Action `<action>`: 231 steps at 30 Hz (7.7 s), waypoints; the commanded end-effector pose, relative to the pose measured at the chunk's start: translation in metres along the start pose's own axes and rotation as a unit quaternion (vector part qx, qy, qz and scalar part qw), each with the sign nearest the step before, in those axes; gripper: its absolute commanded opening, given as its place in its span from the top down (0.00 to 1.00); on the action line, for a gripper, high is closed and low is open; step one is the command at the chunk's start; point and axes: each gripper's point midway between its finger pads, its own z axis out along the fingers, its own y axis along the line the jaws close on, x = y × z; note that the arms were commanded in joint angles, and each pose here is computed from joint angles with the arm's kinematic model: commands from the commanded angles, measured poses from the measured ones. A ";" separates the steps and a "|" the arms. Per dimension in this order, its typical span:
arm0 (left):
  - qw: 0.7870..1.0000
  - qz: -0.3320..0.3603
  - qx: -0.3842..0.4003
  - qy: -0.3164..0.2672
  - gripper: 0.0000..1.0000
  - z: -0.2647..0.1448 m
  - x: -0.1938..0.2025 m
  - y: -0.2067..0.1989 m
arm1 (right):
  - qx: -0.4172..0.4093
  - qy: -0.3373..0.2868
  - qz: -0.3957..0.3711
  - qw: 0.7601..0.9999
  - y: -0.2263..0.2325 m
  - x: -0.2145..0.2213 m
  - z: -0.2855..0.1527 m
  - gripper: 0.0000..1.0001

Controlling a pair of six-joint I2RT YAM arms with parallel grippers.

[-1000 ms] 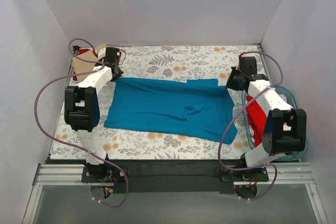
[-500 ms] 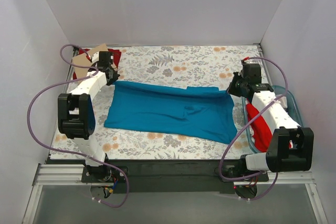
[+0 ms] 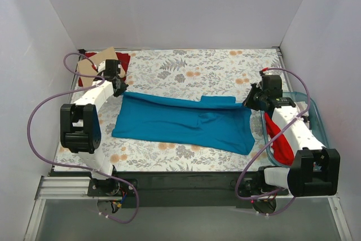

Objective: Fold and stack the t-shirts
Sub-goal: Fold the tshirt

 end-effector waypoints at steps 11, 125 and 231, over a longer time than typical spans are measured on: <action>0.999 -0.024 0.019 -0.022 1.00 -0.026 -0.015 0.005 | -0.005 -0.008 -0.004 1.000 -0.003 0.010 -0.009 0.99; 0.877 0.374 0.259 0.156 0.74 -0.039 0.277 -0.250 | -0.007 0.086 -0.009 0.996 0.013 -0.005 0.127 0.96; 0.905 0.254 0.313 0.132 1.00 -0.159 0.297 -0.143 | -0.101 0.099 -0.032 0.989 0.039 0.143 -0.018 0.96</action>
